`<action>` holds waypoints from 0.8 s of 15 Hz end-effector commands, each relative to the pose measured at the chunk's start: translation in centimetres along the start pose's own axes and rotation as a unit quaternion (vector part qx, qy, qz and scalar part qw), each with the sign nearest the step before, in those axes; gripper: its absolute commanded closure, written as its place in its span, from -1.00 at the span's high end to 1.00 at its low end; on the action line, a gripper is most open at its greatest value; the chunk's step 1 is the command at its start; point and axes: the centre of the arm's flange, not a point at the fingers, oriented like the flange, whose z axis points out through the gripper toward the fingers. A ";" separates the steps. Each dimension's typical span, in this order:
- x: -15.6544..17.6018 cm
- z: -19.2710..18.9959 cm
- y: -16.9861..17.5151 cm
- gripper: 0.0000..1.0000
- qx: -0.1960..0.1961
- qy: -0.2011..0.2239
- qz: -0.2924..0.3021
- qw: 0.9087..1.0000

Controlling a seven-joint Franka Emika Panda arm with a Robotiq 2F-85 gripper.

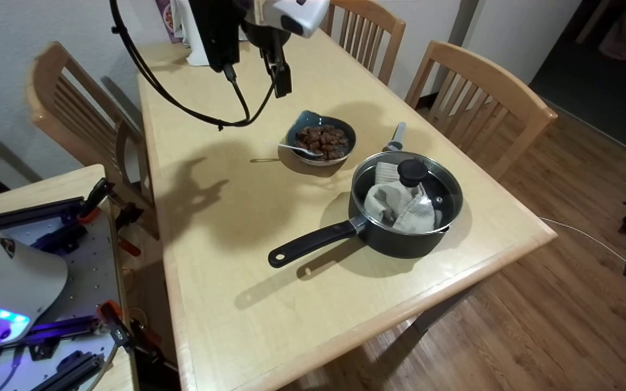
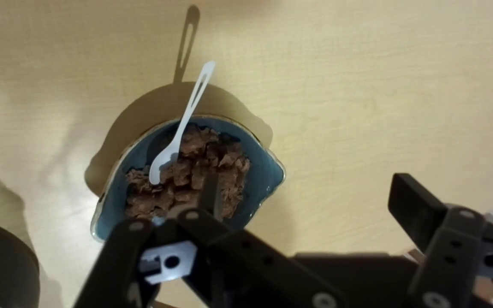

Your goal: Pick up the white spoon from the bowl and put it on the table.

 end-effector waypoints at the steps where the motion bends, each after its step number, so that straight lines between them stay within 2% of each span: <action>1: 0.6 3.9 -2.0 1.00 -0.057 -0.027 -0.017 0.998; 6: 0.5 7.2 -1.2 1.00 -0.141 -0.054 0.006 0.989; 7: 0.6 7.9 -0.7 1.00 -0.141 -0.063 0.009 0.988; 8: -0.4 6.8 -0.8 1.00 -0.126 -0.061 -0.001 0.990; 11: -0.1 7.8 -0.4 1.00 -0.131 -0.067 0.003 0.989; 12: 0.0 7.7 -0.5 1.00 -0.143 -0.055 0.015 0.988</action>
